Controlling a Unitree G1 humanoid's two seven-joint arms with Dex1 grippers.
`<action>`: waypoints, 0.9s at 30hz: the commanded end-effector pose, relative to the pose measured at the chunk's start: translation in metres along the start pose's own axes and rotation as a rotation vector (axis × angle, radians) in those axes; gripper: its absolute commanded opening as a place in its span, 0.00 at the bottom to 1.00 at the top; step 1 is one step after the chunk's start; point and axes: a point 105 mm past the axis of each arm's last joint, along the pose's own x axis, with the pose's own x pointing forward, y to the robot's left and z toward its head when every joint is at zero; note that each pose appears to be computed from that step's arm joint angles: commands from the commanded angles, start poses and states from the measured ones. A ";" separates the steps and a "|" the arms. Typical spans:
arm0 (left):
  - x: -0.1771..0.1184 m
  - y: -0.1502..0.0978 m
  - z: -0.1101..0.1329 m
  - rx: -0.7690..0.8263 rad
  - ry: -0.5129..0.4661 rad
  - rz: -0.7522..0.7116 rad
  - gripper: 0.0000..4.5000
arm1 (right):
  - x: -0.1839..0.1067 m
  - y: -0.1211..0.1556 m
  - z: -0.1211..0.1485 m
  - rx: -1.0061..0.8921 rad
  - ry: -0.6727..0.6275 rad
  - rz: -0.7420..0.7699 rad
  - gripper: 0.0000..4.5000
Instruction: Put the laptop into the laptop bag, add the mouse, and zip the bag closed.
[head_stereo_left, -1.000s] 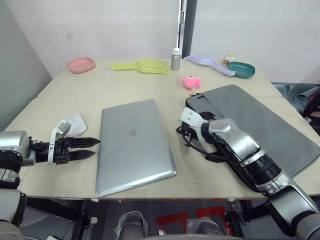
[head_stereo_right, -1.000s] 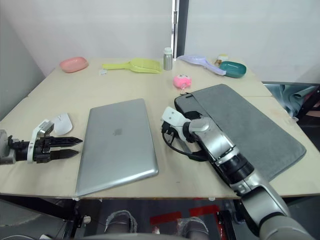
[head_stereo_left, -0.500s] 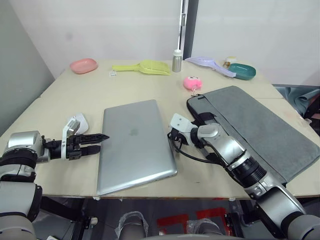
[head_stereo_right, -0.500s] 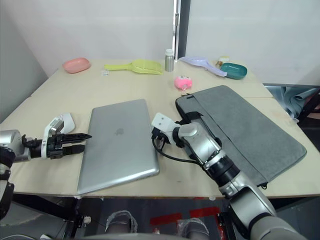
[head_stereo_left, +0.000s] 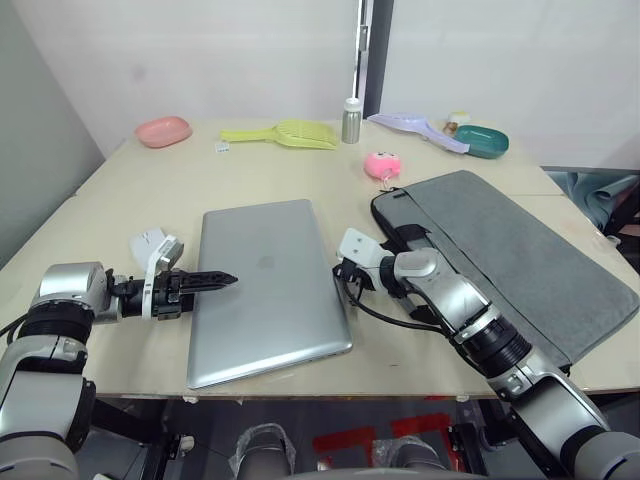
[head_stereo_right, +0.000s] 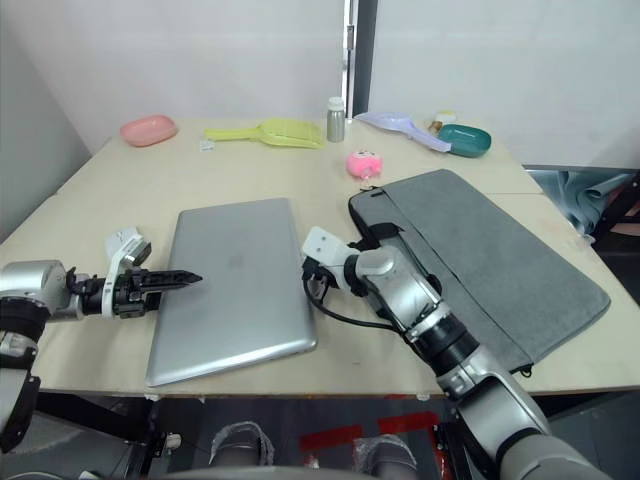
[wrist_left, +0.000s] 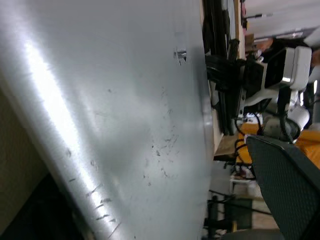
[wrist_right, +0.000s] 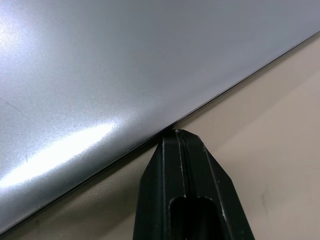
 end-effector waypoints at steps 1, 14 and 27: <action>-0.005 -0.009 0.009 0.037 -0.041 -0.030 0.88 | -0.001 0.001 0.001 0.000 -0.014 -0.001 0.00; -0.001 -0.014 0.001 -0.028 -0.052 -0.059 0.07 | -0.005 -0.004 -0.002 0.005 -0.016 -0.019 0.00; -0.004 -0.053 -0.028 -0.119 -0.001 -0.190 0.07 | -0.090 -0.049 0.016 0.127 -0.209 -0.250 0.19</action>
